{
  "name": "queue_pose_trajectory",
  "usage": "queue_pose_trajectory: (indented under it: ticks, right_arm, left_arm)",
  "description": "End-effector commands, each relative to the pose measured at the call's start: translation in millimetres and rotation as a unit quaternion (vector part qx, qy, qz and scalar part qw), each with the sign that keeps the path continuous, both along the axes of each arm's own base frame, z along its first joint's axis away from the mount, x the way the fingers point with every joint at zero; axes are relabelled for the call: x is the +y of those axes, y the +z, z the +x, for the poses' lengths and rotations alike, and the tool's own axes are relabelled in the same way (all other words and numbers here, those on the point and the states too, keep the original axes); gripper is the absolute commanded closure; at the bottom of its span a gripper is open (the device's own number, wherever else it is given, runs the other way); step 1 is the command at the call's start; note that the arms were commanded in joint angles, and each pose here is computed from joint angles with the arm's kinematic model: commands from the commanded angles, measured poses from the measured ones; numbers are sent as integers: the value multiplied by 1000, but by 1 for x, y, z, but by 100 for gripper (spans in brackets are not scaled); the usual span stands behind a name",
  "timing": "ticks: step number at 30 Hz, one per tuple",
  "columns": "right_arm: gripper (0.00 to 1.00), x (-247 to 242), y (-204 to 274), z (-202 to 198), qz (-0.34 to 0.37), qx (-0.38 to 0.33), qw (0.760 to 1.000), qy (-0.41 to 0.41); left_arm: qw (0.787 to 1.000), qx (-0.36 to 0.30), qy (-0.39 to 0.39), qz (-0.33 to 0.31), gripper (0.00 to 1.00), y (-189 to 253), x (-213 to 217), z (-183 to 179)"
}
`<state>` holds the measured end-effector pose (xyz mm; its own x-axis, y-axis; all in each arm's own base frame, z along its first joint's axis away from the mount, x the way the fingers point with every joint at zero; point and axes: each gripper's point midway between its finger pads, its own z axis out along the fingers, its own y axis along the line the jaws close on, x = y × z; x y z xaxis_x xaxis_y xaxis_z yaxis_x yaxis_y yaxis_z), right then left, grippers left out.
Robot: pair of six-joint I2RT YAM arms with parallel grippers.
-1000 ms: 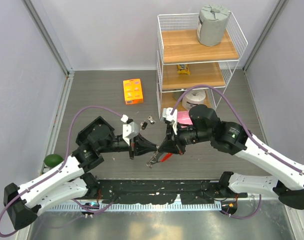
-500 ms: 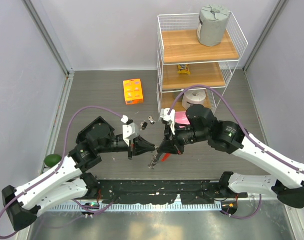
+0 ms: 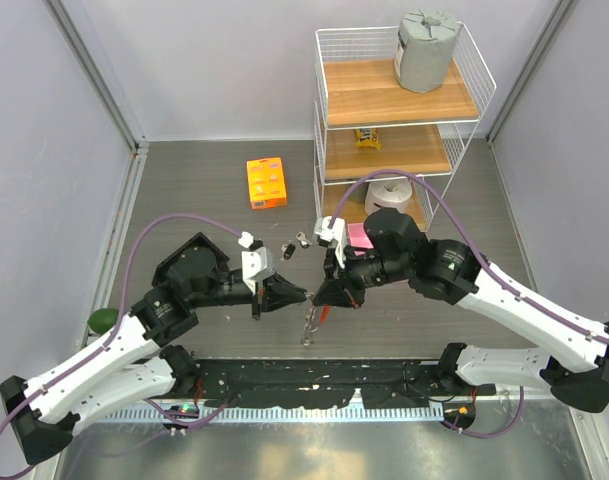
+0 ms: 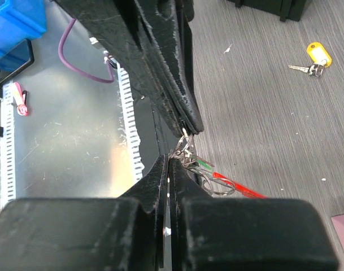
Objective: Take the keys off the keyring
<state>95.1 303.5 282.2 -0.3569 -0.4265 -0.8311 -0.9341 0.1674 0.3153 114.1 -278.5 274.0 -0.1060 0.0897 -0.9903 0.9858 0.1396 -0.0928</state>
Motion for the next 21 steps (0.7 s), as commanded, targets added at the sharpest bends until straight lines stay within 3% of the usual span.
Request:
queue_pose_trajectory:
  ticks: [1,8,11,15,21]
  right_arm:
    - [95,0,-5,-3,-17,23,1000,-5]
    - [93,9,-5,5,-12,34,999,-28]
    - [78,9,0,7,3,28,999,-32]
    - [66,4,6,8,17,18,999,-37]
    - [56,-5,14,7,42,-10,998,-36]
  left_arm:
    - [997,-52,16,-55,100,48,3,5]
    - [998,-37,9,-55,100,42,0,3]
    - [998,-38,14,-55,100,42,1,4]
    - [997,-49,20,-55,100,45,4,5]
    - [997,-55,21,-50,100,51,7,4]
